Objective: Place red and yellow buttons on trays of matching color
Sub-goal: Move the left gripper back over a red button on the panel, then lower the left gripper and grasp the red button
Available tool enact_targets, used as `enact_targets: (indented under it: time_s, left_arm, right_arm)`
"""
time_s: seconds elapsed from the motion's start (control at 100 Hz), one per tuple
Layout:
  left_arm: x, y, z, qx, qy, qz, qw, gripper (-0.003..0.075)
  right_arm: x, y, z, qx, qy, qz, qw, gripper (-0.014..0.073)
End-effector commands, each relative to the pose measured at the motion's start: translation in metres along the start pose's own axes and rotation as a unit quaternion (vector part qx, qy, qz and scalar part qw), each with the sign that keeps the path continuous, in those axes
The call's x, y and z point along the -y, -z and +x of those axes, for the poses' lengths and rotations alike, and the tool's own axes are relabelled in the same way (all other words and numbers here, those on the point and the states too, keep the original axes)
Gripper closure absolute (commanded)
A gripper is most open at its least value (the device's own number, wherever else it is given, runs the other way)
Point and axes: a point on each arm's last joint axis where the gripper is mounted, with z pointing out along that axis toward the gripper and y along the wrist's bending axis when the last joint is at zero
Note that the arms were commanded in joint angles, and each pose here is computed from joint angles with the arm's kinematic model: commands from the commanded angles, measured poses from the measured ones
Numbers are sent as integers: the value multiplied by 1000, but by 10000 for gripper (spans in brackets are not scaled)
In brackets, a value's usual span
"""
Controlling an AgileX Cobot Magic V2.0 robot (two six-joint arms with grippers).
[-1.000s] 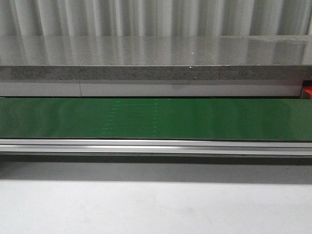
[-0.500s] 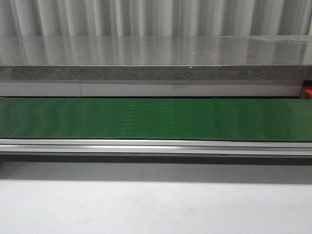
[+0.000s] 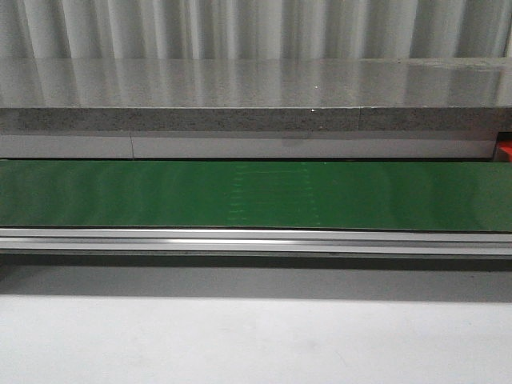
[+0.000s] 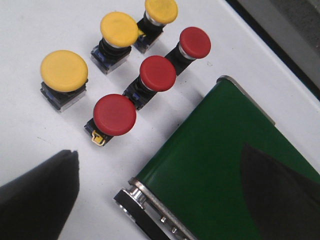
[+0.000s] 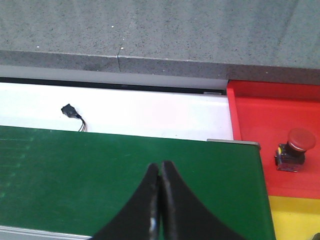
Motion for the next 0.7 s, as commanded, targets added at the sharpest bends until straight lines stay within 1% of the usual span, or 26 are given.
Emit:
enact_targets:
  time_s: [0.0, 0.18, 0.69]
  left_arm:
    - [7, -2, -15, 27, 11, 14, 999, 104]
    - [7, -26, -20, -1, 14, 0, 1000, 104]
    - [2, -63, -18, -33, 28, -20, 999, 104]
  right_arm:
    - [1, 5, -14, 49, 3, 6, 999, 663]
    - [1, 5, -14, 49, 3, 6, 999, 663]
    - [1, 5, -14, 49, 3, 6, 999, 663]
